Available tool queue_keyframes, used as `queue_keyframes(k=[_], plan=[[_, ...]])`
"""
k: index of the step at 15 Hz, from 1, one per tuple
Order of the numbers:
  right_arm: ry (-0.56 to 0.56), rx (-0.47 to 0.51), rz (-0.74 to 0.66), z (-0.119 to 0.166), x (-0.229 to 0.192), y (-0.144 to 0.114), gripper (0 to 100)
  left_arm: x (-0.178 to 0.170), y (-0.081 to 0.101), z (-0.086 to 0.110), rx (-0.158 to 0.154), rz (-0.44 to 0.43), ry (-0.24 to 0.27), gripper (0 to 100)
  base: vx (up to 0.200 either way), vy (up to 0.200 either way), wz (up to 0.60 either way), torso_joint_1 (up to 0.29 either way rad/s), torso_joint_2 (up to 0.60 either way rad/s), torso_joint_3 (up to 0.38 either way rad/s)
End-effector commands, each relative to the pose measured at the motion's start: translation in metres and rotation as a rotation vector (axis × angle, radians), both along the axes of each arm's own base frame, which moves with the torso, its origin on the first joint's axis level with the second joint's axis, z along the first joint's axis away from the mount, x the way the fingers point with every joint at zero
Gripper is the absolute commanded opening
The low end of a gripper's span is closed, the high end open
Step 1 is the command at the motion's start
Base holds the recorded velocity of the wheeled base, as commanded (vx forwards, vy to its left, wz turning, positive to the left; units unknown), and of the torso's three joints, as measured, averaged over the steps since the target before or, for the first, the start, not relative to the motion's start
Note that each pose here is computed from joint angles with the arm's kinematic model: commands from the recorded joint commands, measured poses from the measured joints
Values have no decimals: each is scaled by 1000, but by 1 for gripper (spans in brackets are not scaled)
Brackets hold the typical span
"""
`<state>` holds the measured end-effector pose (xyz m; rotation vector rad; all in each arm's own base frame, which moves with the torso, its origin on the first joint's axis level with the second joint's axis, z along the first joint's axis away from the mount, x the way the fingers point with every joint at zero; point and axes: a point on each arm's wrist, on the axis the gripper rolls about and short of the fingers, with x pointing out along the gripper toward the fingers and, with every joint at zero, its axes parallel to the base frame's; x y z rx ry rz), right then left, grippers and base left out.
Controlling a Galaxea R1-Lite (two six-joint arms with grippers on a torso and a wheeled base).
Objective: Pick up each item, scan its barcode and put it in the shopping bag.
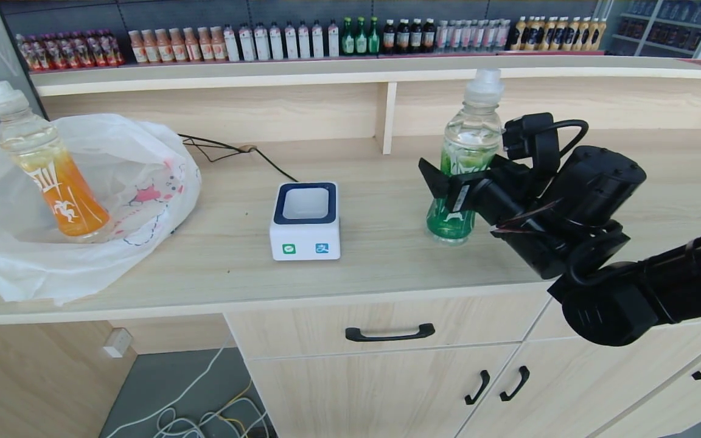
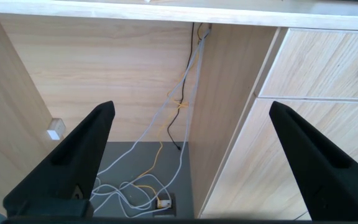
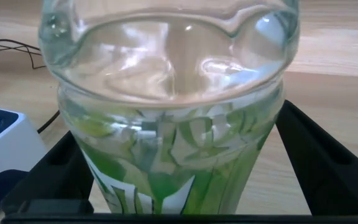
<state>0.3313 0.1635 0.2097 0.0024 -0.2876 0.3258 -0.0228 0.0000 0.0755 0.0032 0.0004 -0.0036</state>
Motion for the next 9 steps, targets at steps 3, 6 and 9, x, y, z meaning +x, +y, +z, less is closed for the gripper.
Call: queue_keyframes(k=[3, 6, 9], plan=[[-3, 1, -2, 1, 0, -1, 0, 0, 0, 0, 0, 1, 0, 100, 0, 0, 0, 0, 0, 0], [-5, 10, 1, 2, 0, -1, 0, 0, 0, 0, 3, 1, 0, 100, 0, 0, 0, 0, 0, 0], [-13, 15, 2, 6, -3, -3, 0, 0, 0, 0, 0, 1, 0, 100, 0, 0, 0, 0, 0, 0]])
